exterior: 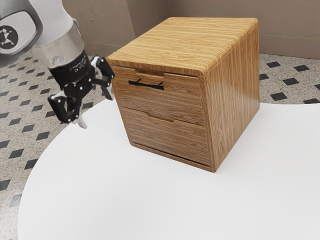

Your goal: Pull the drawer handle with one arm to open the drawer

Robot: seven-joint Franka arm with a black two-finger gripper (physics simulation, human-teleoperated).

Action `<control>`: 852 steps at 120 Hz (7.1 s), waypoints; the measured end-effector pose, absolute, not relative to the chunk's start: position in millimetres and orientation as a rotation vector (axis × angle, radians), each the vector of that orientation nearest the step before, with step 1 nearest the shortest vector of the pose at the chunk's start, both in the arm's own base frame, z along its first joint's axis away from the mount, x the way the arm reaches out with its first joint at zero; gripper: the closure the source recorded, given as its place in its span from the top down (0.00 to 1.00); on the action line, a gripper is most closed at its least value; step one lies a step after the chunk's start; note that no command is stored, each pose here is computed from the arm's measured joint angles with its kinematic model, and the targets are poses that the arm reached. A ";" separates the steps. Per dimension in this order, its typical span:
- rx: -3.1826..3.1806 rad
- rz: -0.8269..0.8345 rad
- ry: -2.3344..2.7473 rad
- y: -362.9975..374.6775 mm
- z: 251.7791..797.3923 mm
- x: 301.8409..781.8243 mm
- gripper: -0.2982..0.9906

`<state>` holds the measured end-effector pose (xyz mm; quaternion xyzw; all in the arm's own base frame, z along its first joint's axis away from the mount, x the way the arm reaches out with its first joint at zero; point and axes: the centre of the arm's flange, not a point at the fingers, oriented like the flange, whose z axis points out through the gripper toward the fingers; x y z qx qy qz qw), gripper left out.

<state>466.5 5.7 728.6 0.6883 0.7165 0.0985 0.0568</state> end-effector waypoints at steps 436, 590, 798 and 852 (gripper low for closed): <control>2.010 0.335 2.260 29.2 673.5 530.2 0.38; 1.950 0.394 2.272 27.0 674.8 464.1 0.38; 1.883 0.431 2.308 22.6 667.0 402.5 0.38; 1.865 0.459 2.290 20.3 665.3 385.8 0.38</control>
